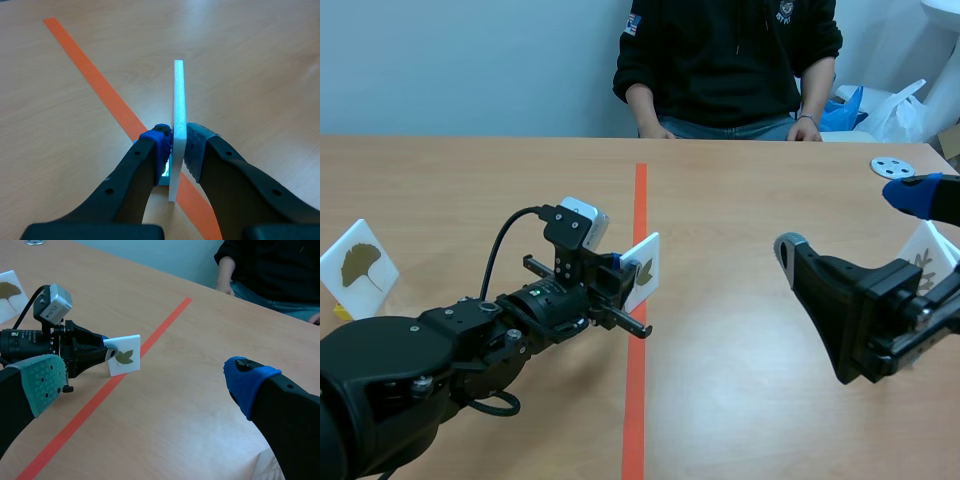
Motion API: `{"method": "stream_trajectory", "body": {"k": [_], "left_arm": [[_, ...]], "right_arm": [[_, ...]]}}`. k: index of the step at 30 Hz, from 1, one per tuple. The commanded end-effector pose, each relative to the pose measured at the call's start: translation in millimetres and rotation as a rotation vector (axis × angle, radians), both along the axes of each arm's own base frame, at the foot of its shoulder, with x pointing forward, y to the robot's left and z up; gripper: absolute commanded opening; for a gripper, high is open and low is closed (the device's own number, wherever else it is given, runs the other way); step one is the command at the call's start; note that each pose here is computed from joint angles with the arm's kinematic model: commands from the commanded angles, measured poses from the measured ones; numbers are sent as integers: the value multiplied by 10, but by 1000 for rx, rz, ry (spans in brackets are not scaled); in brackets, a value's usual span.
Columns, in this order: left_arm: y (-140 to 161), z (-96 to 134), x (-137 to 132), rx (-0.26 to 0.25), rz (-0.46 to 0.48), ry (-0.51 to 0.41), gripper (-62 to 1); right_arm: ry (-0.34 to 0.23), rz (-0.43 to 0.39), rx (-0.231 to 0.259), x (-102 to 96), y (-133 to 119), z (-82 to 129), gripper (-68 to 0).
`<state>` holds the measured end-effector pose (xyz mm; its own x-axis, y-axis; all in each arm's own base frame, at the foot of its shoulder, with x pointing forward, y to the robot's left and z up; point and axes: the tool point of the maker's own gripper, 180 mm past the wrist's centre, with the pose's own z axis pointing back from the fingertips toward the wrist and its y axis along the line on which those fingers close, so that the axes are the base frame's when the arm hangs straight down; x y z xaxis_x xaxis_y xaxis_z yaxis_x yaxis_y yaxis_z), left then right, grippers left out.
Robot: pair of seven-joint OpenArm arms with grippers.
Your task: Sort the leaf by its shape. The table is split by an orange tape line. A compound leaf with several leaflets goes to the left side, a simple leaf with one blade goes to the right side. Return to the home posture when a red brick is placed on the table.
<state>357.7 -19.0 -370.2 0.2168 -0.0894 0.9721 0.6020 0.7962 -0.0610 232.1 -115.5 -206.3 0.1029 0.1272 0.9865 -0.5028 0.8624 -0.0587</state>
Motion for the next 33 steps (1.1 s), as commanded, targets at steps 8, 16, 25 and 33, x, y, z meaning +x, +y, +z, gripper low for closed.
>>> {"method": "stream_trajectory", "body": {"k": [8,16,25,33], "left_arm": [[-5,221,67,-29,-6,-60,-563],[262,476,-164,-16,7,-64,-563],[736,883,-594,-26,88,-92,-563],[1232,1103,-846,-8,225,-111,-563]], "right_arm": [[-38,-8,13,46,-29,101,-4],[-39,-8,13,47,-30,102,-4],[-38,-8,12,46,-30,100,-4],[-38,-8,12,46,-30,100,-4]]}}
